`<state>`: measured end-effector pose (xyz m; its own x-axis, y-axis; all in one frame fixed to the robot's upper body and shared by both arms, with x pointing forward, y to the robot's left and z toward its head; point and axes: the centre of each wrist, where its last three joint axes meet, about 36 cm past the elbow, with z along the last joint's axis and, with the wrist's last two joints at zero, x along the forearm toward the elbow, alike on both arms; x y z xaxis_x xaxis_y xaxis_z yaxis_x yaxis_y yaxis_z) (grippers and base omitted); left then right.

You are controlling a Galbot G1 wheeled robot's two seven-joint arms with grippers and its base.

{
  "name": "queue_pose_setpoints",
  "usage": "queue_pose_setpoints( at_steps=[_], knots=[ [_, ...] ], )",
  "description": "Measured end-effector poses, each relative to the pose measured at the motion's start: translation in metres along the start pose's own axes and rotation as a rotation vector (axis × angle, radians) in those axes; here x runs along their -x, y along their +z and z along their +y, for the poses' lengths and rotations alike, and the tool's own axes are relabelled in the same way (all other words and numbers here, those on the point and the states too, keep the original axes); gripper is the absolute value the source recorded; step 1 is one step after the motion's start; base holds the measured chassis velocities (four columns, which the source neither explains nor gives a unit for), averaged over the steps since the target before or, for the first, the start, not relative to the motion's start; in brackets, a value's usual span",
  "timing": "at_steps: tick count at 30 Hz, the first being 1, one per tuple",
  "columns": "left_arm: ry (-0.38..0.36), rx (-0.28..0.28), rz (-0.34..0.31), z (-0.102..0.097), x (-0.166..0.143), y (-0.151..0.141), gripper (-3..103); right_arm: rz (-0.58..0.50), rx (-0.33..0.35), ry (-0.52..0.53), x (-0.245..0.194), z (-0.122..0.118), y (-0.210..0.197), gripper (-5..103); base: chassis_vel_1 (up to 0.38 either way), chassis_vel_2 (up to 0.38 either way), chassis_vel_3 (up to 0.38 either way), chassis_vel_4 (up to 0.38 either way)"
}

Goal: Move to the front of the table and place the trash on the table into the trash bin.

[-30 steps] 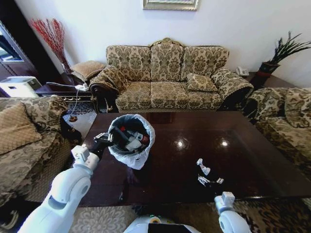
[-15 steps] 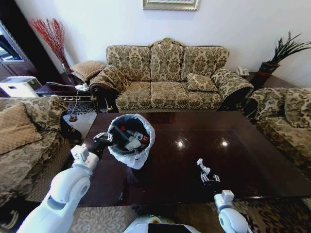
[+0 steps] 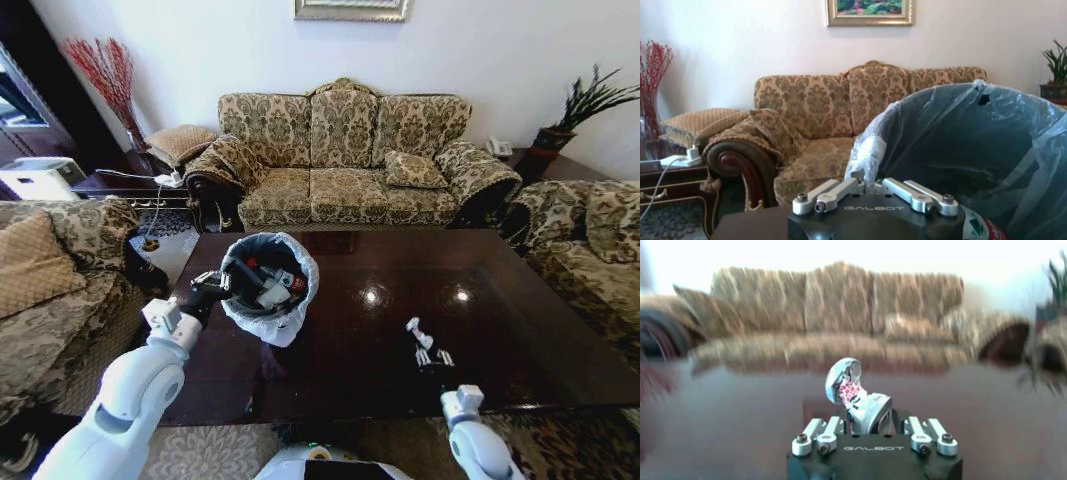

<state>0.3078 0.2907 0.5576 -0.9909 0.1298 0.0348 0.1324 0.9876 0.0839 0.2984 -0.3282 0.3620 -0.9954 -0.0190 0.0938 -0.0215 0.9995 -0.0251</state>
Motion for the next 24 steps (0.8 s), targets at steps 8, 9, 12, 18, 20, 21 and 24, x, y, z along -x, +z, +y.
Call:
queue_pose_setpoints(
  at_steps=[8,9,12,18,20,21,24],
  knots=[
    [0.008,0.018,0.005,-0.005,-0.002,0.001,1,-0.183,0.016,-0.229,0.035,0.040,-0.175,37,0.000,0.000,0.000,0.000],
    [0.010,0.025,0.005,-0.004,-0.003,0.000,1,-0.194,0.023,-0.297,0.037,0.052,-0.199,37,0.000,0.000,0.000,0.000],
    [0.011,0.033,0.006,-0.004,-0.003,-0.001,1,-0.179,0.034,-0.453,0.037,0.073,-0.232,37,0.000,0.000,0.000,0.000],
    [0.050,0.046,0.016,-0.004,0.009,0.001,1,-0.132,-0.092,-0.675,0.033,0.071,-0.272,37,0.000,0.000,0.000,0.000],
    [0.065,0.048,0.022,-0.005,0.012,0.002,1,-0.123,-0.109,-0.693,0.033,0.069,-0.274,37,0.000,0.000,0.000,0.000],
    [0.083,0.051,0.030,-0.006,0.016,0.005,1,-0.110,-0.131,-0.718,0.031,0.066,-0.275,37,0.000,0.000,0.000,0.000],
    [0.110,0.055,0.049,-0.008,0.023,0.011,1,-0.101,-0.148,-0.788,0.028,0.064,-0.280,37,0.000,0.000,0.000,0.000]
  ],
)
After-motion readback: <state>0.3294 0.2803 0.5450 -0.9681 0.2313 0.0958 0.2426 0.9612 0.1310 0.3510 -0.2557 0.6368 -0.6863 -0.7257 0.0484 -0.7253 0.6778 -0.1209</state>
